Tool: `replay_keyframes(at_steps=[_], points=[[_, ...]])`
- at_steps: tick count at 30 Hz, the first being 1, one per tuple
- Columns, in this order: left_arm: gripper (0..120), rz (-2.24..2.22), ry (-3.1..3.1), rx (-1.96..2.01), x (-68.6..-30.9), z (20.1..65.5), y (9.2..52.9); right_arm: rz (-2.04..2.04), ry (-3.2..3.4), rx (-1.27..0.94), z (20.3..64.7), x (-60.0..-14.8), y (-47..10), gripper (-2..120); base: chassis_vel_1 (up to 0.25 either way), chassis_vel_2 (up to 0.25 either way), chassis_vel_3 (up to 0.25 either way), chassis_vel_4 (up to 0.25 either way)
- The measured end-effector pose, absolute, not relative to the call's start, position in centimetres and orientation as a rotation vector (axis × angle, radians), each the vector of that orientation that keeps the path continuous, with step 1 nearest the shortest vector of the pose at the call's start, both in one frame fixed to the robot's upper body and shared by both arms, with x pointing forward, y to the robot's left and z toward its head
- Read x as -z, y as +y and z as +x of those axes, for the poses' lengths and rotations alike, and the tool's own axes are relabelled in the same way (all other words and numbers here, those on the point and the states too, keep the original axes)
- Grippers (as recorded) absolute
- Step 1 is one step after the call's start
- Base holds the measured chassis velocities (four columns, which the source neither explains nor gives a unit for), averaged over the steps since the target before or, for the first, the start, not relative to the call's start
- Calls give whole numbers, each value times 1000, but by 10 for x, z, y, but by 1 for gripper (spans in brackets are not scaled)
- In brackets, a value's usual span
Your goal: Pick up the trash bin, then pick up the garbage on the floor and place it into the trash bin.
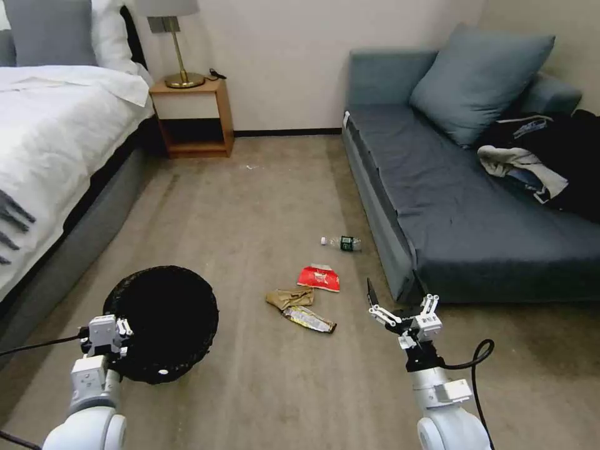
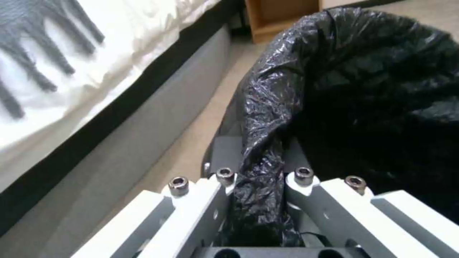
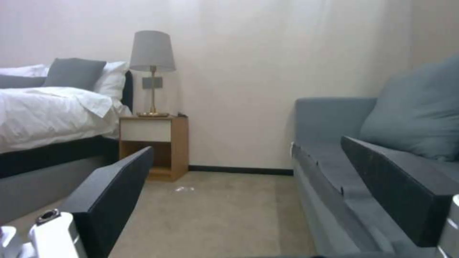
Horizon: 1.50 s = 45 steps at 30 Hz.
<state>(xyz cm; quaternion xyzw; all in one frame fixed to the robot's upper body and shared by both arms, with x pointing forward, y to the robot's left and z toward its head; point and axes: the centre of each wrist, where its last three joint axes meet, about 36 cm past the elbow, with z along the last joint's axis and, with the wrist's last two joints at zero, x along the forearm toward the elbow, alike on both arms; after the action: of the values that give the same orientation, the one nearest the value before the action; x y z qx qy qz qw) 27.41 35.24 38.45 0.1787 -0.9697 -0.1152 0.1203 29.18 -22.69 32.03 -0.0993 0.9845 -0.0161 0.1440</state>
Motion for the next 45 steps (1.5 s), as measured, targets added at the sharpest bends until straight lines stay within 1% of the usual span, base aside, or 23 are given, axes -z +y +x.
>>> replay_keyframes(at_steps=[30,43,45], points=[[7,516,-2820,322,-374,282,353,-330,2861,84,300,-305,-227,100,-83,79,87,-83],[7,514,-2823,326,-375,283,355,-329,2857,84,302,-302,-224,100,-24,90,33,-105],[7,515,-2824,327,-375,283,356,-351,2867,124,304,-299,-229,100,-9,67,20,-39]])
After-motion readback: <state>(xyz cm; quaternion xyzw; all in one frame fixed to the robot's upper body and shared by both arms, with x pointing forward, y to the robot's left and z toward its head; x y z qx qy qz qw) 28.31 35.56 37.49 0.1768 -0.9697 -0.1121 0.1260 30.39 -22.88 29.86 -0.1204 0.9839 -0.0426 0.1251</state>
